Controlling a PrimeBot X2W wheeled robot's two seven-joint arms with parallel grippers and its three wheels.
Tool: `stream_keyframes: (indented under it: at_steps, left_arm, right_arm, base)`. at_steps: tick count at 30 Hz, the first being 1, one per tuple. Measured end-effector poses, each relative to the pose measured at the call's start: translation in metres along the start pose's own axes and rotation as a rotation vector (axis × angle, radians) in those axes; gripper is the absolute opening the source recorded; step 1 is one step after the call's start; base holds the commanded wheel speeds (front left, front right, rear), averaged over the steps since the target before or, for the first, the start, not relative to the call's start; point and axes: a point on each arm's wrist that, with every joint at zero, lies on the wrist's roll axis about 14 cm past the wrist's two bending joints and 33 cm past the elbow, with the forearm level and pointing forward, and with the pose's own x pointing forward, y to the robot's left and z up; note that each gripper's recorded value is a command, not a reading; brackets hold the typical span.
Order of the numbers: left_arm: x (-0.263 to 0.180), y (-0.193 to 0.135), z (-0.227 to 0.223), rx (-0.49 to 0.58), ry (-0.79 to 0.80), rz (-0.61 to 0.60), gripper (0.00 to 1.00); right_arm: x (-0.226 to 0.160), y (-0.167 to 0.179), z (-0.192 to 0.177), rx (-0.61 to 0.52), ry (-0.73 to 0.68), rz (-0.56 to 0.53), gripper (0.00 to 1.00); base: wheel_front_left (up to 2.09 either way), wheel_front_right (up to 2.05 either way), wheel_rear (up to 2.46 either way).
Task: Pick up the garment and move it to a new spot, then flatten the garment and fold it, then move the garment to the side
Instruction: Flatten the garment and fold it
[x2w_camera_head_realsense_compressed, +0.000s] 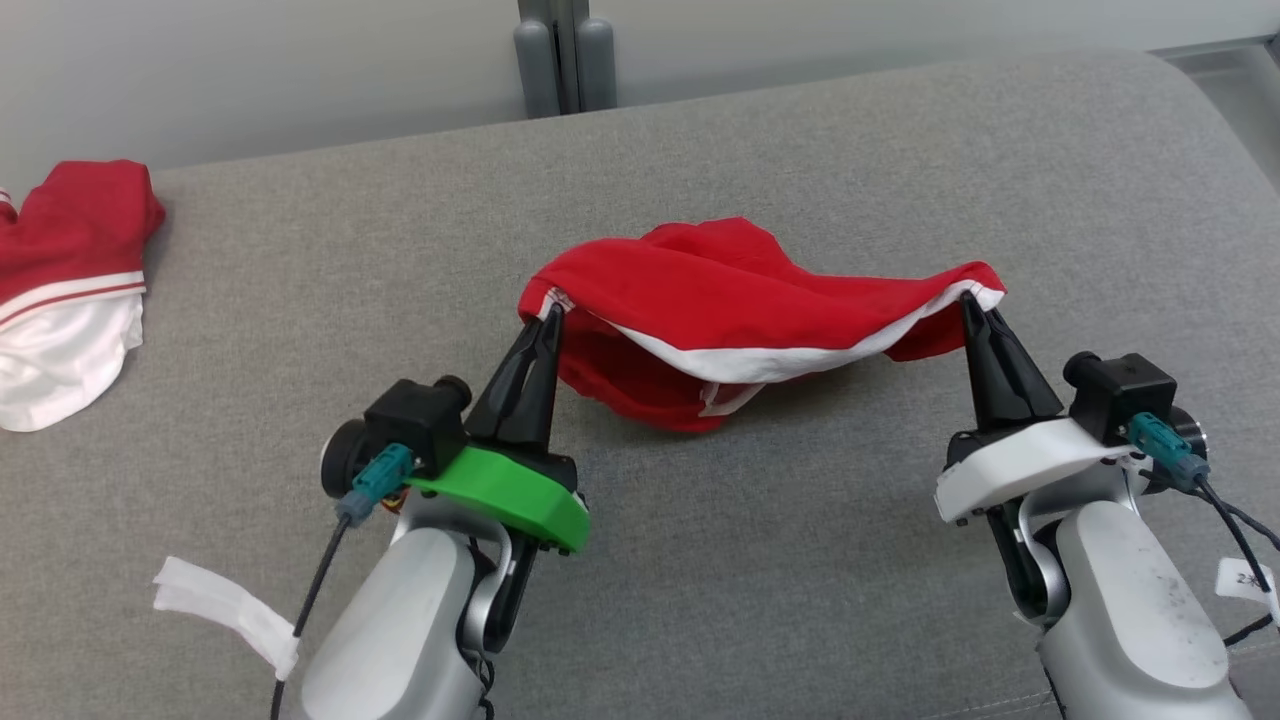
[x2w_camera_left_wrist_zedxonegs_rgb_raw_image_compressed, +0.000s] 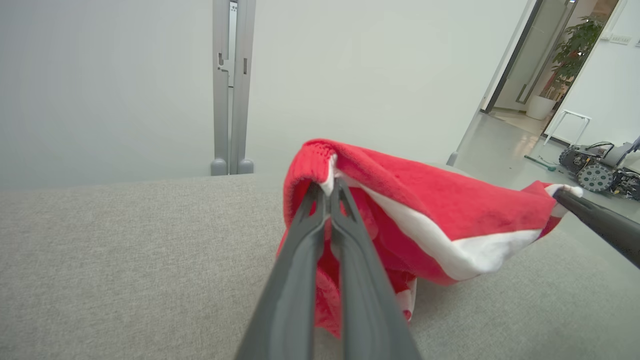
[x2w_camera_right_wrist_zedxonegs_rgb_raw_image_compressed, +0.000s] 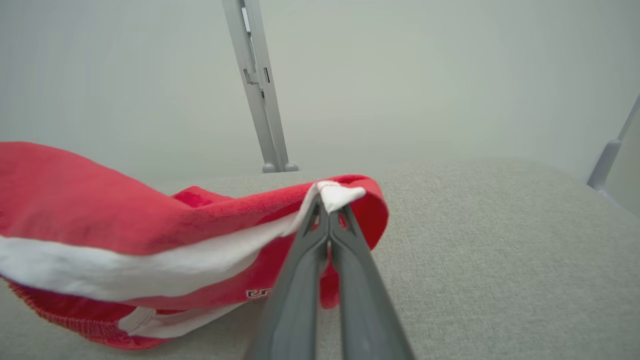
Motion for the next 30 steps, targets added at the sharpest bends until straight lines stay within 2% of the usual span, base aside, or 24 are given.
stream_keyframes:
  at_steps: [8, 15, 18, 20, 25, 30]
  left_arm:
    - [-0.006, -0.008, 0.089, 0.025, -0.220, -0.063, 0.00]
    - [-0.029, -0.048, 0.196, 0.092, -0.417, -0.203, 0.00]
    - [-0.042, -0.069, 0.228, 0.135, -0.471, -0.270, 0.00]
    - [-0.048, -0.082, 0.240, 0.124, -0.477, -0.313, 0.00]
    - [-0.040, -0.081, 0.237, 0.141, -0.406, -0.318, 0.00]
    - [-0.009, -0.058, 0.199, 0.144, -0.228, -0.273, 0.00]
  right_arm:
    - [-0.026, 0.007, 0.095, -0.084, -0.251, 0.072, 0.00]
    - [-0.078, 0.017, 0.202, -0.155, -0.507, 0.094, 0.00]
    - [-0.102, 0.022, 0.238, -0.175, -0.600, 0.090, 0.00]
    - [-0.117, 0.022, 0.257, -0.195, -0.651, 0.080, 0.00]
    - [-0.121, 0.018, 0.261, -0.196, -0.639, 0.046, 0.00]
    - [-0.091, 0.009, 0.226, -0.122, -0.516, 0.040, 0.00]
  base:
    - [0.00, 0.00, 0.00]
    - [0.00, 0.00, 0.00]
    - [0.00, 0.00, 0.00]
    - [0.00, 0.00, 0.00]
    - [0.00, 0.00, 0.00]
    - [0.00, 0.00, 0.00]
